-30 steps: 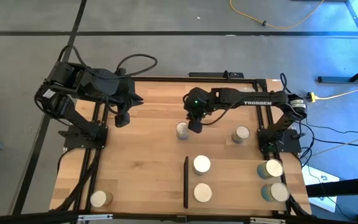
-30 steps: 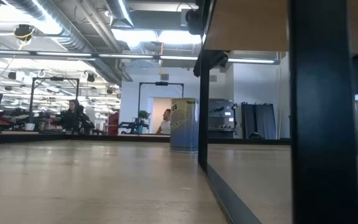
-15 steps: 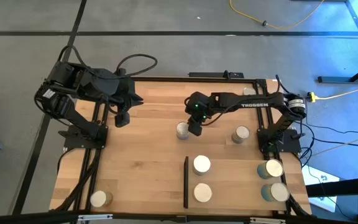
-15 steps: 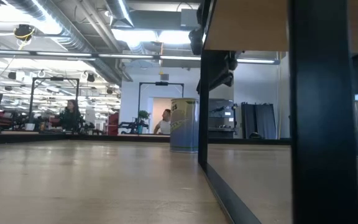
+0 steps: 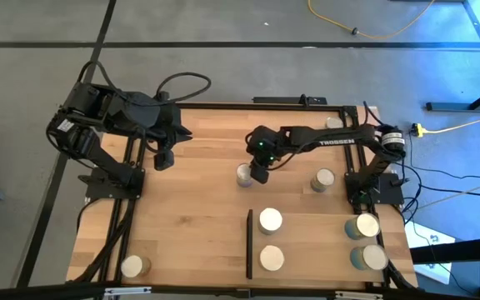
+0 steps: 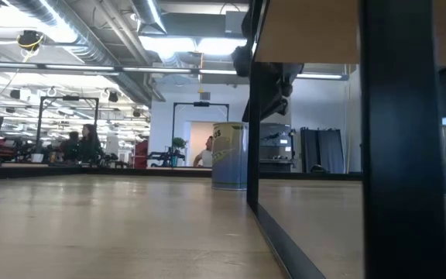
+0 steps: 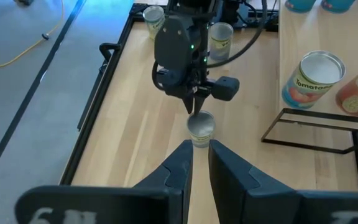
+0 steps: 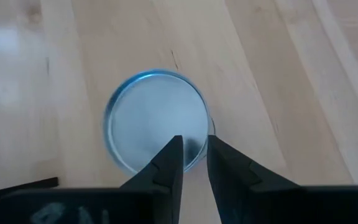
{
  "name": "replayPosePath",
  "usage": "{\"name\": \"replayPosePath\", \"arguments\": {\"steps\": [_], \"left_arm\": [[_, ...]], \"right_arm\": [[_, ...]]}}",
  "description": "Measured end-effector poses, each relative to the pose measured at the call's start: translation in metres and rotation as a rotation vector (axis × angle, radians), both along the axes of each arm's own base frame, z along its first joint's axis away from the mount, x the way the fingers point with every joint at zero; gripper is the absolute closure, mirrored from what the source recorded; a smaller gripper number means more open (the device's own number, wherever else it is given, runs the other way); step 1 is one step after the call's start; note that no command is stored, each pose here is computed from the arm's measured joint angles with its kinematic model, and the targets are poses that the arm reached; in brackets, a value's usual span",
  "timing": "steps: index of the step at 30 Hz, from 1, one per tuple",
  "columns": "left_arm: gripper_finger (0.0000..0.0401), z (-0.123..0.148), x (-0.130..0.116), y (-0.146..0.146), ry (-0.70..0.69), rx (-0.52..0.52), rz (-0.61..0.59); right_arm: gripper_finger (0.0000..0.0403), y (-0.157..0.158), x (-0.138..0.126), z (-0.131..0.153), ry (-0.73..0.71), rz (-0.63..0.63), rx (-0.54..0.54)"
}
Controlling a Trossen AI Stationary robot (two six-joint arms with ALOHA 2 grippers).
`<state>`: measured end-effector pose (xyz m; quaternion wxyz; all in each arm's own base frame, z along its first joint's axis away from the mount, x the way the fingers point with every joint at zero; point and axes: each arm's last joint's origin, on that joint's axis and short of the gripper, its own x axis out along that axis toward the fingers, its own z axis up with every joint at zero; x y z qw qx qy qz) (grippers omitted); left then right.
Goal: Pick and place cans onto a shelf
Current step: Put the bottom canned peas on the shelf
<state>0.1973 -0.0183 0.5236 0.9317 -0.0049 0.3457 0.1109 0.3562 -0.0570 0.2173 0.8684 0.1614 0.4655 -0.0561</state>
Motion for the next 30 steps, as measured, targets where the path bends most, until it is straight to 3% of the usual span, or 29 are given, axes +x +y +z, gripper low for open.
{"name": "replayPosePath", "arguments": {"steps": [13,20,30], "left_arm": [[0.0357,0.000,0.000,0.000,0.000,0.000,-0.001],[0.0357,0.000,0.000,0.000,0.000,0.001,-0.001],[0.0357,0.000,0.000,0.000,0.000,0.000,-0.002]], "right_arm": [[0.0330,-0.002,0.006,-0.010,0.007,0.027,-0.041],[0.0390,-0.004,0.009,-0.018,0.032,-0.013,-0.044],[0.0400,-0.006,0.017,-0.009,0.041,-0.002,-0.039]]}}
